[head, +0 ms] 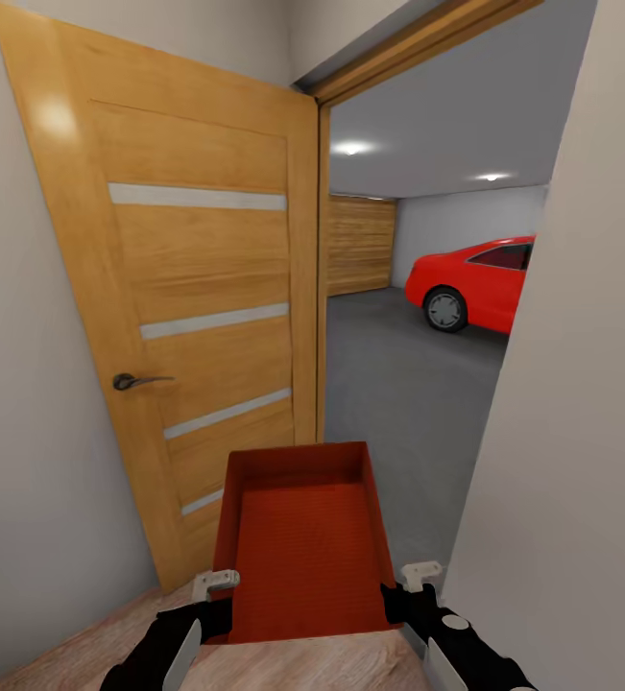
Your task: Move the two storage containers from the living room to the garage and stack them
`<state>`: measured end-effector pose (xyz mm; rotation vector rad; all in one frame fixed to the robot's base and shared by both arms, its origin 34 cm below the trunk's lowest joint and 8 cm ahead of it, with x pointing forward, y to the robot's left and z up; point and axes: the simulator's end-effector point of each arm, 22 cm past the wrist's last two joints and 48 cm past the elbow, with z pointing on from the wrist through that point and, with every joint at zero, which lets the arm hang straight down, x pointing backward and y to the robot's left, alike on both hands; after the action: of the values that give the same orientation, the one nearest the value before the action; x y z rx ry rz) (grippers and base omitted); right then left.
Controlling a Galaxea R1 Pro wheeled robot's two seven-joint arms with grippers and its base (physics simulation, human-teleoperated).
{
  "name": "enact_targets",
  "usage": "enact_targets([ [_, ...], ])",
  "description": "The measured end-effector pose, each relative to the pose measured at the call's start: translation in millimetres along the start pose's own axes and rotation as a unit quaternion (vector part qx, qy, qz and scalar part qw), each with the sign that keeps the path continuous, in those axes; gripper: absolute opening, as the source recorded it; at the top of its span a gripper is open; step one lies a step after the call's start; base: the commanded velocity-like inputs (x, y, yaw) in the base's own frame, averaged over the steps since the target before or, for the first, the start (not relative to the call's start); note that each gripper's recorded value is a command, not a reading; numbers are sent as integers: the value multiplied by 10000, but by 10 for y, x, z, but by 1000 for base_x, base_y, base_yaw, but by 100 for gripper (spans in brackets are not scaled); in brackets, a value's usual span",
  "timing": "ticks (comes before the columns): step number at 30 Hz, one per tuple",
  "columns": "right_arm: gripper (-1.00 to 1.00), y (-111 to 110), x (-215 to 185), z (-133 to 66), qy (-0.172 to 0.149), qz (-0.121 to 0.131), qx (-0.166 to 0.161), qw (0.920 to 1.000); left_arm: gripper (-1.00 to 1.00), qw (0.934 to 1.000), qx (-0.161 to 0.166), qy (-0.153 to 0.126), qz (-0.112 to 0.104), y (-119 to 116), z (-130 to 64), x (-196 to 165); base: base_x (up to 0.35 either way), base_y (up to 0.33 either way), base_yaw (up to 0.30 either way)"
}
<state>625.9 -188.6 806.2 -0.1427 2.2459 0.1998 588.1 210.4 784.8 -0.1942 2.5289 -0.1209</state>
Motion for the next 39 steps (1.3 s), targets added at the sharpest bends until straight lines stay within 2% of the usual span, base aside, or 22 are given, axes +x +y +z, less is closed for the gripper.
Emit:
enact_targets([
  [9,-100,0,1,1,2,1,0,10000,-100,10000,0,2,0,0,1,0,187,238,0],
  [23,-100,0,3,2,4,-1,-1,10000,-100,10000,-1,4,-2,1,3,3,21,261,0],
  [34,-100,1,1,-1,1,-2,0,10000,-100,10000,0,0,-3,1,0,4,228,182,0],
  [39,-100,0,3,3,4,0,0,10000,-100,10000,0,3,-1,1,3,4,60,42,0],
])
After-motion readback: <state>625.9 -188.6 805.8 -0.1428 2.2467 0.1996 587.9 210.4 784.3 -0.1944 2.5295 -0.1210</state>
